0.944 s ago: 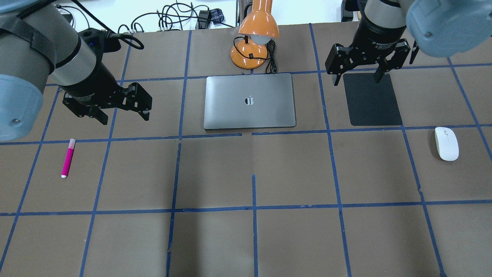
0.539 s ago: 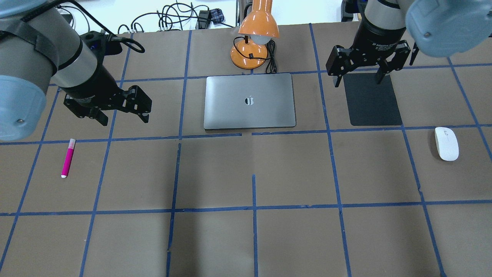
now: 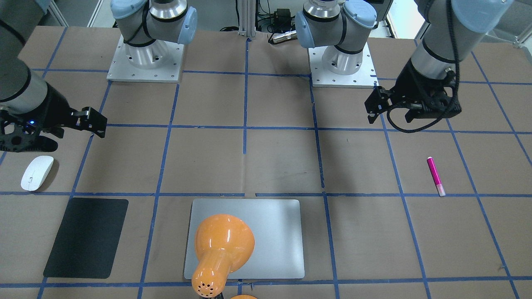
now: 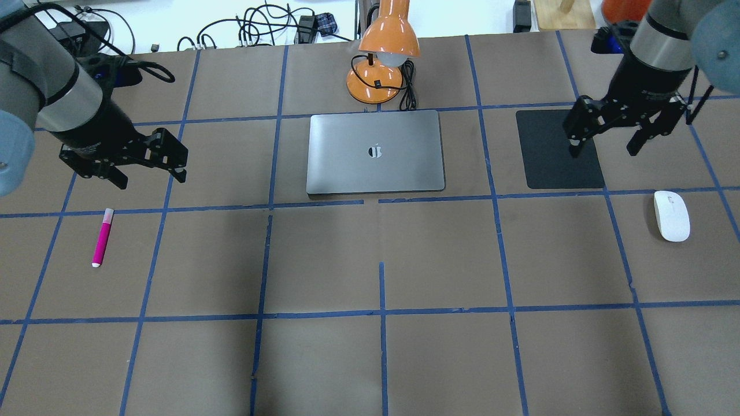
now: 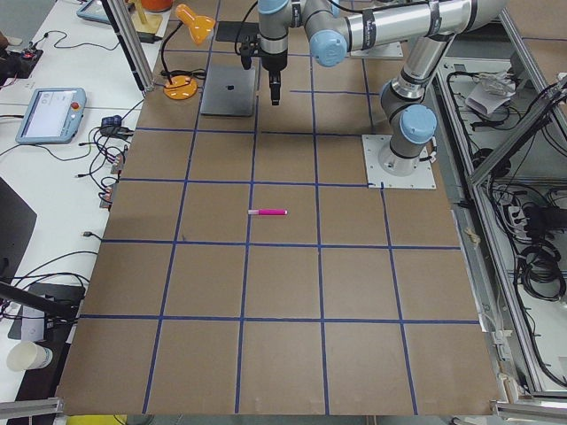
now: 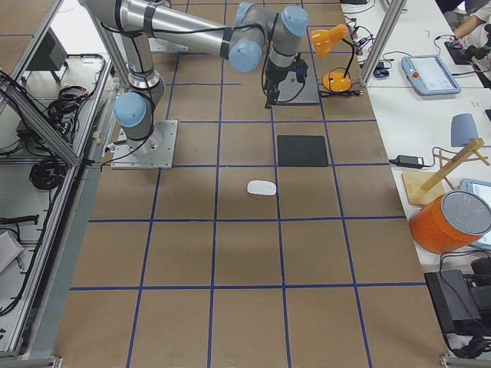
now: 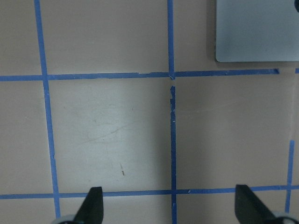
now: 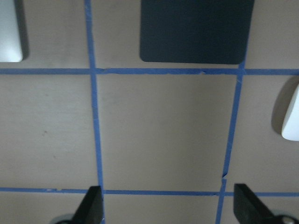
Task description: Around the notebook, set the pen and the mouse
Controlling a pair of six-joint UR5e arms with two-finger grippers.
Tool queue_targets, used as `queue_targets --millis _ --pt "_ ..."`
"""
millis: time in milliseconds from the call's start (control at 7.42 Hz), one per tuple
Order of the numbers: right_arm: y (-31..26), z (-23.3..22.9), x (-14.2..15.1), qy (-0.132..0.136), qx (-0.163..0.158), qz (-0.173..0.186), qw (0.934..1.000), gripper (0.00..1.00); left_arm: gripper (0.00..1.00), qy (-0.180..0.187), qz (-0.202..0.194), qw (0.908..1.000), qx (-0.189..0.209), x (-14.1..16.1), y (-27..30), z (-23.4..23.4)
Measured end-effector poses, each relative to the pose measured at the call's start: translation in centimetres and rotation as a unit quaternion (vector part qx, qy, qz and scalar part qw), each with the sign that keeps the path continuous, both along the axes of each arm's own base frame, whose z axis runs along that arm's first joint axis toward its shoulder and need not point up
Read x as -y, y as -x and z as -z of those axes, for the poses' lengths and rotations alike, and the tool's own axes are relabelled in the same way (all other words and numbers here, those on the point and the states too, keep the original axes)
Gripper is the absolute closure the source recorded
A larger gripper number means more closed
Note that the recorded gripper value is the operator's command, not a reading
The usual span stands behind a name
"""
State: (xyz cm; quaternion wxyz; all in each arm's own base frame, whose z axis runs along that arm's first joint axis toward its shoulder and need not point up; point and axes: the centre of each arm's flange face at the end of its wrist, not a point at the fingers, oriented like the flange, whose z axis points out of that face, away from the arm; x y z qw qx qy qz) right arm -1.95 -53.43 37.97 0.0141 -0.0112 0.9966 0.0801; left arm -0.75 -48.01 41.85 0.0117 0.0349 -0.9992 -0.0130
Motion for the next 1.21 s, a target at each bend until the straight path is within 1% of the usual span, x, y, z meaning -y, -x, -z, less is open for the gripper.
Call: queue_targets --millis 135,270,404,539,674,809,944,1213 --pt "4.3 3.4 -0.7 0.019 -0.006 -0.008 0.9998 0.00 0.00 -0.006 0.007 1.0000 -0.003 0.3 -4.0 1.6" --pt "8.3 7.0 -1.9 0.039 -0.022 -0.009 0.9990 0.00 0.00 -0.006 0.006 1.0000 -0.004 0.6 -8.5 3.3" --pt "11.6 10.1 -3.2 0.055 -0.037 0.004 0.9978 0.00 0.00 0.006 0.000 1.0000 0.002 0.9 -13.3 5.2" --pt "14.2 12.6 -3.8 0.063 -0.046 0.013 0.9969 0.00 0.00 0.022 0.005 0.9997 0.011 1.3 -17.0 7.5" --pt "16.0 14.8 -3.9 0.066 -0.051 0.009 0.9965 0.00 0.00 0.025 0.017 0.9994 0.013 1.5 -19.1 10.2" --pt "17.5 16.4 -3.9 0.064 -0.057 0.004 0.9963 0.00 0.00 0.019 0.023 0.9995 0.009 1.7 -20.1 12.7" --pt "18.7 17.7 -4.1 0.054 -0.061 0.002 0.9966 0.00 0.00 0.015 0.024 0.9996 0.006 1.9 -21.1 14.6" --pt "19.6 19.4 -4.2 0.041 -0.056 0.002 0.9976 0.00 0.00 0.025 0.026 0.9992 0.016 2.5 -23.0 17.2"
